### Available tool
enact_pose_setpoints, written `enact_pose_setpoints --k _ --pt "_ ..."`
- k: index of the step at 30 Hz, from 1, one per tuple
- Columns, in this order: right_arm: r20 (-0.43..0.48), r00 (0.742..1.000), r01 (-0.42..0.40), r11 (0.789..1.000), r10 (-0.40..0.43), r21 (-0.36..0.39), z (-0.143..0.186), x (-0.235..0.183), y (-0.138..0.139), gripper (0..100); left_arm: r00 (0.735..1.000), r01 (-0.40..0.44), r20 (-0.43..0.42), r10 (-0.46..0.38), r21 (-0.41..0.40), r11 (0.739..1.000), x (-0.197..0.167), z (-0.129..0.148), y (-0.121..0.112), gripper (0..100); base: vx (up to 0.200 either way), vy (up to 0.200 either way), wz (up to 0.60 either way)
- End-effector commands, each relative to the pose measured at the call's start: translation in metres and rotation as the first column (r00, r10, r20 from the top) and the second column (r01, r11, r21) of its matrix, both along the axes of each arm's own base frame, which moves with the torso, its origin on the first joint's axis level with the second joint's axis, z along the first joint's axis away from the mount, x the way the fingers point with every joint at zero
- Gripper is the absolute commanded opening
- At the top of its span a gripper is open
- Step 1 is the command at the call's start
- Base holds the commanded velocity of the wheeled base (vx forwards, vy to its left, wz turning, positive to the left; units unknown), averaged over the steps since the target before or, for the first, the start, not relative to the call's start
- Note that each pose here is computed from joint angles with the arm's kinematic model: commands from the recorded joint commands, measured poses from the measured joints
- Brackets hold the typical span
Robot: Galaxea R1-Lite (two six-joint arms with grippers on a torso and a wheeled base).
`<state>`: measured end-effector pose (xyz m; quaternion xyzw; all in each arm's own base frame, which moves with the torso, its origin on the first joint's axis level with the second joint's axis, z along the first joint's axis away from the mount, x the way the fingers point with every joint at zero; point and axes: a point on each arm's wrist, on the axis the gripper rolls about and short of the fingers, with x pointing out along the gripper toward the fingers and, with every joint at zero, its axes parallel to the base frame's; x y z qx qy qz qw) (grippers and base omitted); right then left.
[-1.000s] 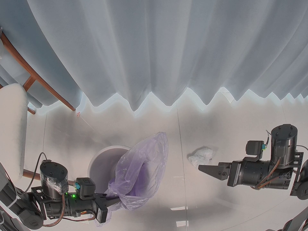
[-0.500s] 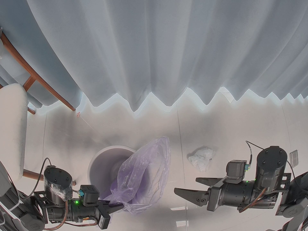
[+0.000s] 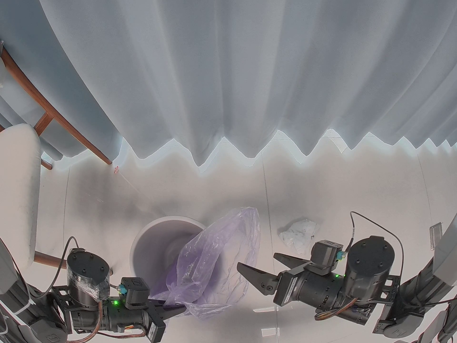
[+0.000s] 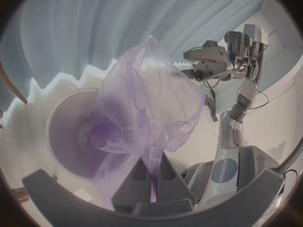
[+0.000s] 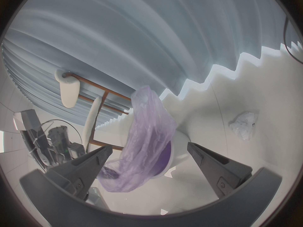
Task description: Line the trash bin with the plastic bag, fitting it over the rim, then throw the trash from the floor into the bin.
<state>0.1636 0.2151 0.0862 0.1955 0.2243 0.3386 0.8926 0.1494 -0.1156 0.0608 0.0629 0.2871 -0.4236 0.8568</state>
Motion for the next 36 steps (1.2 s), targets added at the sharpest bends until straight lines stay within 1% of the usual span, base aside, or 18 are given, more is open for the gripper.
enact_pose_setpoints --k 1,3,4,6,8,11,14,17,24,31,32,34,36 --pt "-0.026 0.999 0.039 0.997 -0.041 -0.070 -0.011 0.014 0.004 100 1.000 -0.010 0.020 0.011 -0.014 1.000 0.002 0.002 0.001 0 0.000 0.000 0.00" --pt "-0.025 0.998 0.059 0.994 -0.062 -0.093 -0.006 0.022 0.002 100 1.000 -0.010 0.025 0.011 -0.017 1.000 0.003 0.002 0.000 0 0.000 0.000 0.00" --pt "-0.034 0.995 0.084 0.989 -0.088 -0.120 -0.004 0.032 0.000 100 0.999 -0.009 0.031 0.009 -0.022 1.000 0.003 0.002 0.000 0 0.000 0.000 0.00" --pt "-0.046 0.992 0.106 0.983 -0.115 -0.151 -0.001 0.041 -0.002 100 1.000 -0.010 0.028 0.011 -0.019 1.000 0.002 0.001 0.001 0 0.000 0.000 0.00" --pt "-0.037 0.991 0.123 0.979 -0.130 -0.162 0.005 0.049 -0.003 100 1.000 -0.010 0.028 0.011 -0.019 1.000 0.002 0.001 0.001 0 0.000 0.000 0.00" --pt "0.002 0.990 0.143 0.978 -0.144 -0.152 0.015 0.059 -0.004 100 1.000 -0.009 0.028 0.009 -0.019 1.000 0.001 0.001 0.001 0 0.000 0.000 0.00" --pt "0.023 0.990 0.142 0.978 -0.140 -0.155 0.018 0.063 -0.002 100 1.000 -0.010 0.028 0.011 -0.019 1.000 0.002 0.001 0.001 0 0.000 0.000 0.00" --pt "0.047 0.991 0.136 0.973 -0.129 -0.184 0.016 0.068 0.001 100 1.000 -0.010 0.028 0.011 -0.019 1.000 0.001 0.001 0.001 0 0.000 0.000 0.00" --pt "0.013 0.991 0.132 0.961 -0.133 -0.244 0.008 0.074 0.005 100 0.999 -0.010 0.037 0.011 -0.025 1.000 0.001 0.003 0.001 0 0.000 0.000 0.00" --pt "0.022 0.991 0.135 0.963 -0.133 -0.234 0.008 0.083 0.015 100 0.999 -0.008 0.052 0.010 -0.036 0.999 0.002 0.004 0.000 0 0.000 0.000 0.00" --pt "0.018 0.991 0.135 0.963 -0.134 -0.232 0.007 0.082 0.014 0 0.999 -0.008 0.050 0.010 -0.035 0.999 0.002 0.004 0.000 0 0.000 0.000 0.00" --pt "0.006 0.991 0.130 0.966 -0.132 -0.223 0.007 0.078 0.014 0 0.999 -0.008 0.052 0.010 -0.036 0.999 0.002 0.004 0.000 0 0.000 0.000 0.00" --pt "-0.026 0.989 0.135 0.972 -0.142 -0.194 0.006 0.074 0.014 0 0.998 -0.010 0.060 0.013 -0.044 0.999 0.003 0.005 0.000 0 0.000 0.000 0.00"
